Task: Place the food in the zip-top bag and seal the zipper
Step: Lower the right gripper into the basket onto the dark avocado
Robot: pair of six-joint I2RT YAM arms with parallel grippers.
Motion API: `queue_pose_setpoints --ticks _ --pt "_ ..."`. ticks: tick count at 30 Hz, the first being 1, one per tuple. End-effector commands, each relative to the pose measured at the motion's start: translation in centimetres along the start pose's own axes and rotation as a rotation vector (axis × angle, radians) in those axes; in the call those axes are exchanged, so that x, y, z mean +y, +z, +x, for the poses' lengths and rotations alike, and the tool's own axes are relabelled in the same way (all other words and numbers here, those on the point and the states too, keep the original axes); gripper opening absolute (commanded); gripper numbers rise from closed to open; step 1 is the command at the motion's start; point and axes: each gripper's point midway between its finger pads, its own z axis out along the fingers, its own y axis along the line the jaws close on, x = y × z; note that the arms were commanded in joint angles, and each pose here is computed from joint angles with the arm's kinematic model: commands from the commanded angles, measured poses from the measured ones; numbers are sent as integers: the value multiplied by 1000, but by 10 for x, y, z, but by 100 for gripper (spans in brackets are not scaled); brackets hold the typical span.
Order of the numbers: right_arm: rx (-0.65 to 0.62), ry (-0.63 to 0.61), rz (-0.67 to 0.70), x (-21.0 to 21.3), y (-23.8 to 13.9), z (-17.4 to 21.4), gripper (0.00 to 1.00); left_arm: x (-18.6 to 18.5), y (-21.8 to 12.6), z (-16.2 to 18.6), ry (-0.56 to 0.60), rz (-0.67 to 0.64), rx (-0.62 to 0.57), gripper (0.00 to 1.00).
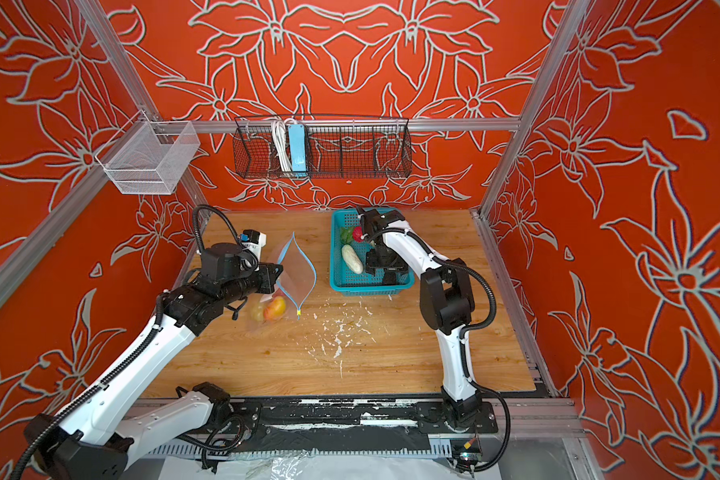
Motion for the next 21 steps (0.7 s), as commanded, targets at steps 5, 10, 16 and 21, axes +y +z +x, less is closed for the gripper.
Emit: queue_pose_setpoints --ticks 5,10,16,21 --pt "34 12 16 -1 18 2 83 1 -2 -2 -8 -7 -6 0" --pt "46 15 12 1 25 1 81 1 0 -2 -10 -6 -1 0" --pt "52 16 29 0 33 2 81 4 0 -1 -10 -17 3 0" --pt "69 9 47 -2 42 3 80 2 0 -1 -11 -11 0 0"
